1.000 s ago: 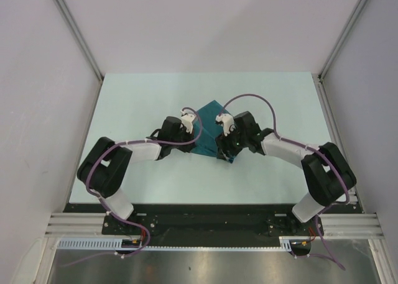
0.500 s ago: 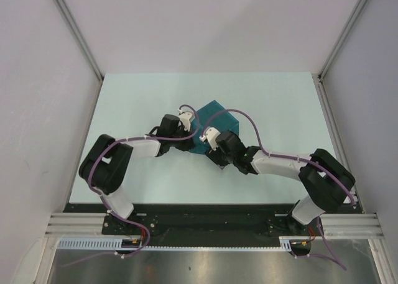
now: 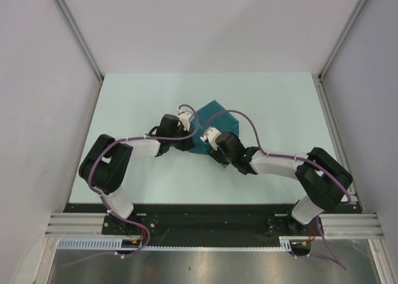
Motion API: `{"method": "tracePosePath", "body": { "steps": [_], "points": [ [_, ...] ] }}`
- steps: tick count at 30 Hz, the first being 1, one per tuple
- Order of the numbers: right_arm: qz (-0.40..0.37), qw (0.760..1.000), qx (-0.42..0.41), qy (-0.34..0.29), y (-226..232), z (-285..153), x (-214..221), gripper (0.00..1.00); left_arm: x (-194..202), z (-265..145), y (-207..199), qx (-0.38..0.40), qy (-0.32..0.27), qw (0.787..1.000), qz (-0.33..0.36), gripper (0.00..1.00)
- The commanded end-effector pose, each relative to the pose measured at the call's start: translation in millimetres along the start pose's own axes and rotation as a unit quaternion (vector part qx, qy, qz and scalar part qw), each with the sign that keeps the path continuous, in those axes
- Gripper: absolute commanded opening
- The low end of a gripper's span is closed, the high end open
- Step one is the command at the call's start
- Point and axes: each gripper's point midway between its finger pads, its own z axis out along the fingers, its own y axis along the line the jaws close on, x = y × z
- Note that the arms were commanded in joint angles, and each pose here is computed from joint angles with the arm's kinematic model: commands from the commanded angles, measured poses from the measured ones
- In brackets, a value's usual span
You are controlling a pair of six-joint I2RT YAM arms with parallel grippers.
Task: Fold the napkin, place the utensils inside, and roll it up
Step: Roll the napkin at the center of the board.
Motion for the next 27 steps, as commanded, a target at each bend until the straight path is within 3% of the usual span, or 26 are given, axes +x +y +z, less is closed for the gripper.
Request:
{"method": "tracePosePath", "body": {
  "steps": [1, 12, 19, 27],
  "points": [
    [0.003, 1.000, 0.013, 0.019, 0, 5, 12, 0.61, -9, 0, 7, -0.009, -0.004, 1.000, -0.011, 0.00],
    [0.030, 0.998, 0.047, 0.035, -20, -2, 23, 0.51, -10, 0, 11, -0.013, -0.002, 1.000, -0.016, 0.00],
    [0.057, 0.998, -0.002, 0.019, -20, -7, 17, 0.33, -9, 0, 13, -0.017, 0.000, 1.000, -0.015, 0.00],
    [0.115, 0.991, -0.054, 0.031, -27, 0, 24, 0.29, -7, 3, 15, -0.018, 0.004, 1.000, -0.016, 0.00]
  ]
}}
